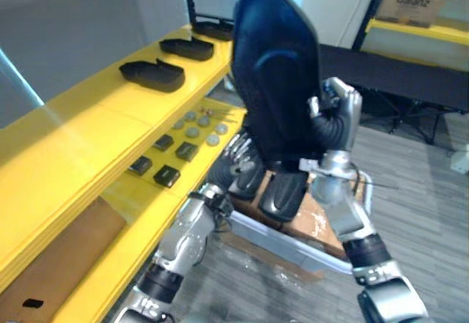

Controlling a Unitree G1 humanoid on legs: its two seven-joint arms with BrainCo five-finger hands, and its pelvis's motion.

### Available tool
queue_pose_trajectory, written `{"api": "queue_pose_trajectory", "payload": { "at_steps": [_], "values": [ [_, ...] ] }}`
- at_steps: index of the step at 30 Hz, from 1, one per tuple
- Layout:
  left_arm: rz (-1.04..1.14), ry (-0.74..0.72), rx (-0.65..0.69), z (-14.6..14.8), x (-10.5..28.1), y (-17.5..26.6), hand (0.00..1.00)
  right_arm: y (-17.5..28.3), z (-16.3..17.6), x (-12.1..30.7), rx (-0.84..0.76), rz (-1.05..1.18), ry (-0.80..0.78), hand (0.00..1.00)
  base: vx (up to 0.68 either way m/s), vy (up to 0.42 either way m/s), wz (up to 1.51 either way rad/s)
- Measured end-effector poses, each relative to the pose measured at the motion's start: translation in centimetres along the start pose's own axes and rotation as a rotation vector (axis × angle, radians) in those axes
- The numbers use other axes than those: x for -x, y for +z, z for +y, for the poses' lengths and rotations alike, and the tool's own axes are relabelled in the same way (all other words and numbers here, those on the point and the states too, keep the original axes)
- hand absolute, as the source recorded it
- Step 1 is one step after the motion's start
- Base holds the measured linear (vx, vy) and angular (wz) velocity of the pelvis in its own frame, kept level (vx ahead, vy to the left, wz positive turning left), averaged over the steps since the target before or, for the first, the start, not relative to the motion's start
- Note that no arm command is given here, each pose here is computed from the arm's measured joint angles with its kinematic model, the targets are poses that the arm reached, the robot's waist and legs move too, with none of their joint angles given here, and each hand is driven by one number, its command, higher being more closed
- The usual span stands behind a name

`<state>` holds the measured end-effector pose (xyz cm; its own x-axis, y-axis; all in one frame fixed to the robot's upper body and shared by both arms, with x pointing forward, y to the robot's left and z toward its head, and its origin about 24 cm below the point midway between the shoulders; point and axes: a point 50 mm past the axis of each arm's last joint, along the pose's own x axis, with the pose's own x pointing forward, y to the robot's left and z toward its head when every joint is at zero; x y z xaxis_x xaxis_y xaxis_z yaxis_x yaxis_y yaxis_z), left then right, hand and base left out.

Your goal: Walk over and take plastic housings, then place them on the shelf

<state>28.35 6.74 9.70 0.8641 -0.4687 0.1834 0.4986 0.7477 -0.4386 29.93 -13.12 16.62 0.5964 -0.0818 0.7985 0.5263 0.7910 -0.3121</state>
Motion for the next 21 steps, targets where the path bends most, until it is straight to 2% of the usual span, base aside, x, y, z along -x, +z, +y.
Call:
{"api": "queue_pose_trajectory", "payload": {
  "at_steps": [3, 12, 13, 21],
  "values": [
    [0.005, -0.012, -0.015, -0.5, -0.3, -0.1, 0.0, 0.3, 1.3, 0.7, -0.03, 0.013, 0.055, 1.0, -0.03, 0.002, 0.01],
    [0.015, 0.114, -0.139, 0.4, -0.2, -0.4, 0.0, 0.6, 3.1, 2.0, -0.105, 0.069, 0.115, 1.0, 0.0, 0.0, 0.0],
    [0.019, 0.12, -0.141, 0.5, -0.2, -0.4, 1.0, 0.7, 3.2, 2.1, -0.112, 0.075, 0.116, 1.0, 0.0, 0.0, 0.0],
    [0.019, 0.199, -0.178, 1.0, -0.1, -0.5, 1.0, 0.2, 4.2, 4.5, -0.201, 0.223, 0.126, 1.0, 0.0, 0.0, 0.0]
  ]
}}
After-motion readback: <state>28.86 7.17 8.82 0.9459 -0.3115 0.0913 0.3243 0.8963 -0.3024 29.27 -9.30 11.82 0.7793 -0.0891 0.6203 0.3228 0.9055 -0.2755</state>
